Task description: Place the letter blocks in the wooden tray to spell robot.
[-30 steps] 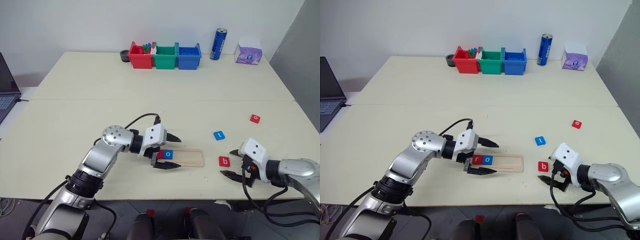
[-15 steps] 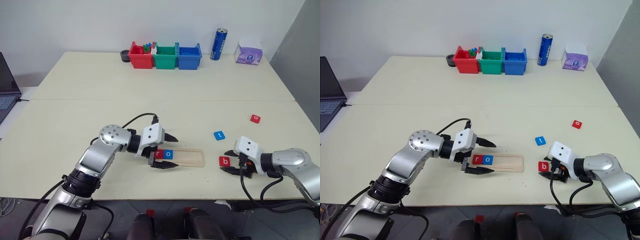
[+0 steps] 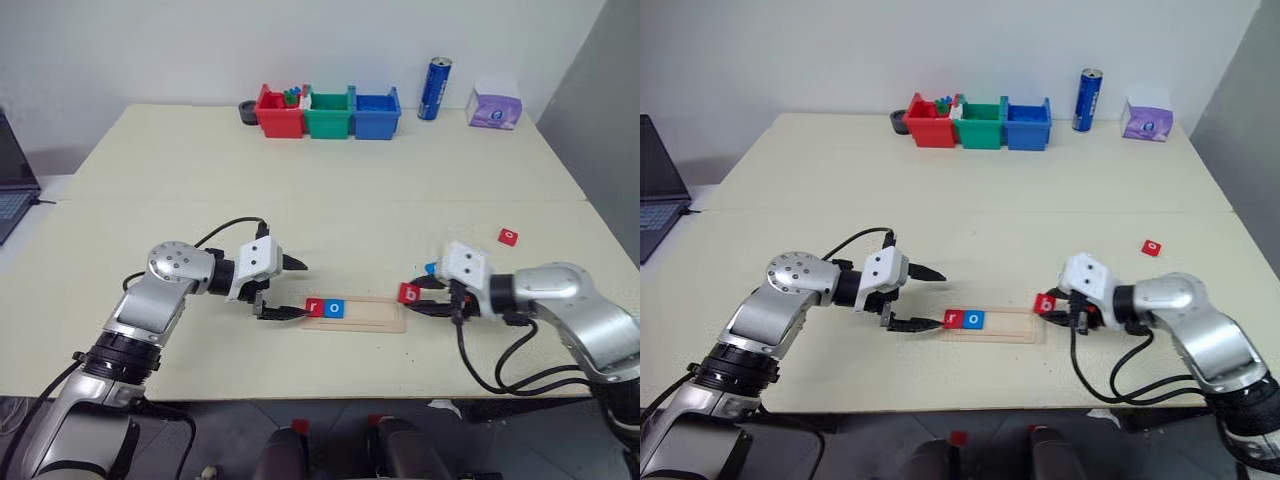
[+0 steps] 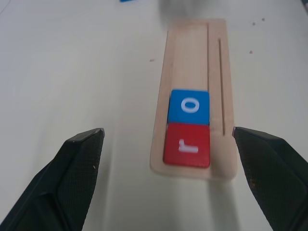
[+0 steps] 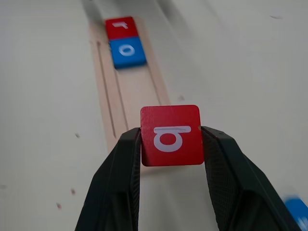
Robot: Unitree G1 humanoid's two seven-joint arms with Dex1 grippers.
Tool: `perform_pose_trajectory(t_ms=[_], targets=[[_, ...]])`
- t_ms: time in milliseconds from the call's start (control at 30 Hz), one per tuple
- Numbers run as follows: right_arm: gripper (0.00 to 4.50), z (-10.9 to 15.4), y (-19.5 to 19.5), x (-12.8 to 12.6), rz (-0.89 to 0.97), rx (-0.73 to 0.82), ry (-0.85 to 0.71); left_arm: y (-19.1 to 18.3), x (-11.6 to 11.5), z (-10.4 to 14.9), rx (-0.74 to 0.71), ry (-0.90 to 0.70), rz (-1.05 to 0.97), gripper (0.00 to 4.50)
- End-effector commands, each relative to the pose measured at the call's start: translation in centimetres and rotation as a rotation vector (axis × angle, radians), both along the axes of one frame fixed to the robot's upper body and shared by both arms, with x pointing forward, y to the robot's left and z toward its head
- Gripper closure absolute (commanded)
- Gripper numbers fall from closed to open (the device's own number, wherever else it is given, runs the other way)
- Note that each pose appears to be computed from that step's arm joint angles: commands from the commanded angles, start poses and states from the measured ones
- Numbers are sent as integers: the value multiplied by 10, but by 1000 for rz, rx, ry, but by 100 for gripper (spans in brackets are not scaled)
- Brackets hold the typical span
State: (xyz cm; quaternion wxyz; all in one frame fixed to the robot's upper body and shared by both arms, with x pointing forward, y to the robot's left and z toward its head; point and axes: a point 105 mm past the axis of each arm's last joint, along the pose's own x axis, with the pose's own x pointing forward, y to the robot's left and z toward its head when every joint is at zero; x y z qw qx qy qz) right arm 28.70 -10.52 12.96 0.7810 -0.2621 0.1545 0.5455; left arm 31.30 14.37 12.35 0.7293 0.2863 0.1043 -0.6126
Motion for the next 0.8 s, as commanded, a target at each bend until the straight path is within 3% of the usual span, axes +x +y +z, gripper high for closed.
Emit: perform_pose_trajectory(t_ms=[33, 800], targets=[[304, -2, 20, 9, 33, -27, -13, 0, -2, 9, -2, -50, -21, 0], [304, -17, 56, 9, 125, -63, 25, -17, -13, 9, -32, -59, -56, 0]])
